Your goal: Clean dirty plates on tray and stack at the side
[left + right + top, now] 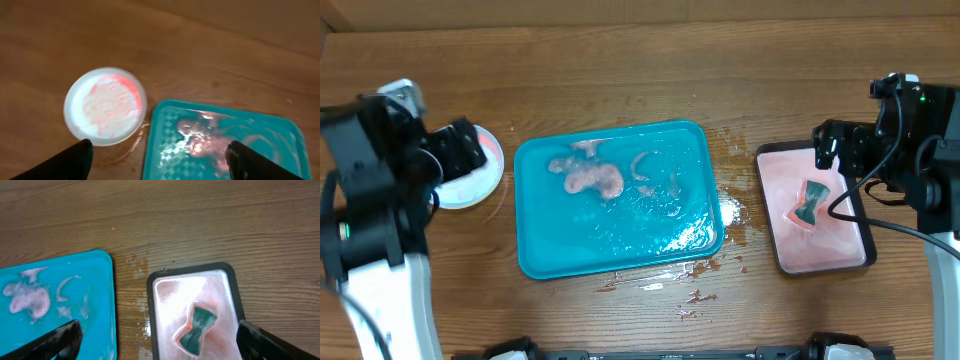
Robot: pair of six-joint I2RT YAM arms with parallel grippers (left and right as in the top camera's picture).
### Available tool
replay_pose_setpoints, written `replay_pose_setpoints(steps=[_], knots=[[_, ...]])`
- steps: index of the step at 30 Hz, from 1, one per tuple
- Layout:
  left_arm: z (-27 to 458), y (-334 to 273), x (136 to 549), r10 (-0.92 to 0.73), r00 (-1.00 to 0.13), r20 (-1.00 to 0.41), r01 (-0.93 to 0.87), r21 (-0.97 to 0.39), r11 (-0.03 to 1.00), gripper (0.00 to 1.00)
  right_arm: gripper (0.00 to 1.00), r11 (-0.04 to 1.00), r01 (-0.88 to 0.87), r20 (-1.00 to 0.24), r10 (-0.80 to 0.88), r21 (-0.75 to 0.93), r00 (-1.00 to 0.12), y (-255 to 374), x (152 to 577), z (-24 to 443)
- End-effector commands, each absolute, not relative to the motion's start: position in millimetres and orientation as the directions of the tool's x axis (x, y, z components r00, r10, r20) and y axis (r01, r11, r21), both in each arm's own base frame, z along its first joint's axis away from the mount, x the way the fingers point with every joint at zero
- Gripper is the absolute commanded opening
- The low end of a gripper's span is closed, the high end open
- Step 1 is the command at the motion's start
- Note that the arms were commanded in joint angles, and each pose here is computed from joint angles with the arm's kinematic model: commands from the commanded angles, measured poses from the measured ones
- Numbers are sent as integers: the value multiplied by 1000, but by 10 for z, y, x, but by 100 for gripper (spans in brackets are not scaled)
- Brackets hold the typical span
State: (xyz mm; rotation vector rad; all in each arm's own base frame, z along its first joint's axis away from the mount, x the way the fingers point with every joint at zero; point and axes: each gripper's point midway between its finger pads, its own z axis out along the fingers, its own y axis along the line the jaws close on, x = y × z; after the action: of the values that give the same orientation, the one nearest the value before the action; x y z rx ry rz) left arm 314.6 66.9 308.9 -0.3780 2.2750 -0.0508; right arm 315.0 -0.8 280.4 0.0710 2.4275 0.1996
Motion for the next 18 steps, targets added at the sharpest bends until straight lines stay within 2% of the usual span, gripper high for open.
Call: replay_pose_setpoints(steps=[1,2,3,7,9,12,18], knots=[[3567,194,2837,-20,-541,-841,40,-49,998,86,100,988,-10,-660,96,155,-745,-6,3177,2885],[3641,159,2751,-25,-519,-855,39,-52,998,87,100,988,-10,-660,96,155,-745,-6,3177,2885],[3696,151,2660,-37,-502,-864,25,-57,998,91,100,988,-10,-660,96,155,-745,-6,3177,2885],[3785,116,2291,-32,-472,-881,6,-40,999,91,100,988,-10,-660,96,155,-745,-6,3177,2885],[3845,106,2164,-35,-446,-895,-4,-37,999,100,100,988,-10,-660,96,155,-745,-6,3177,2885],[3907,90,2086,-33,-417,-908,-5,-34,999,100,100,988,-10,-660,96,155,-745,-6,3177,2885],[3656,63,1950,-53,-518,-853,-10,-56,998,100,100,988,-10,-660,96,155,-745,-6,3177,2885]])
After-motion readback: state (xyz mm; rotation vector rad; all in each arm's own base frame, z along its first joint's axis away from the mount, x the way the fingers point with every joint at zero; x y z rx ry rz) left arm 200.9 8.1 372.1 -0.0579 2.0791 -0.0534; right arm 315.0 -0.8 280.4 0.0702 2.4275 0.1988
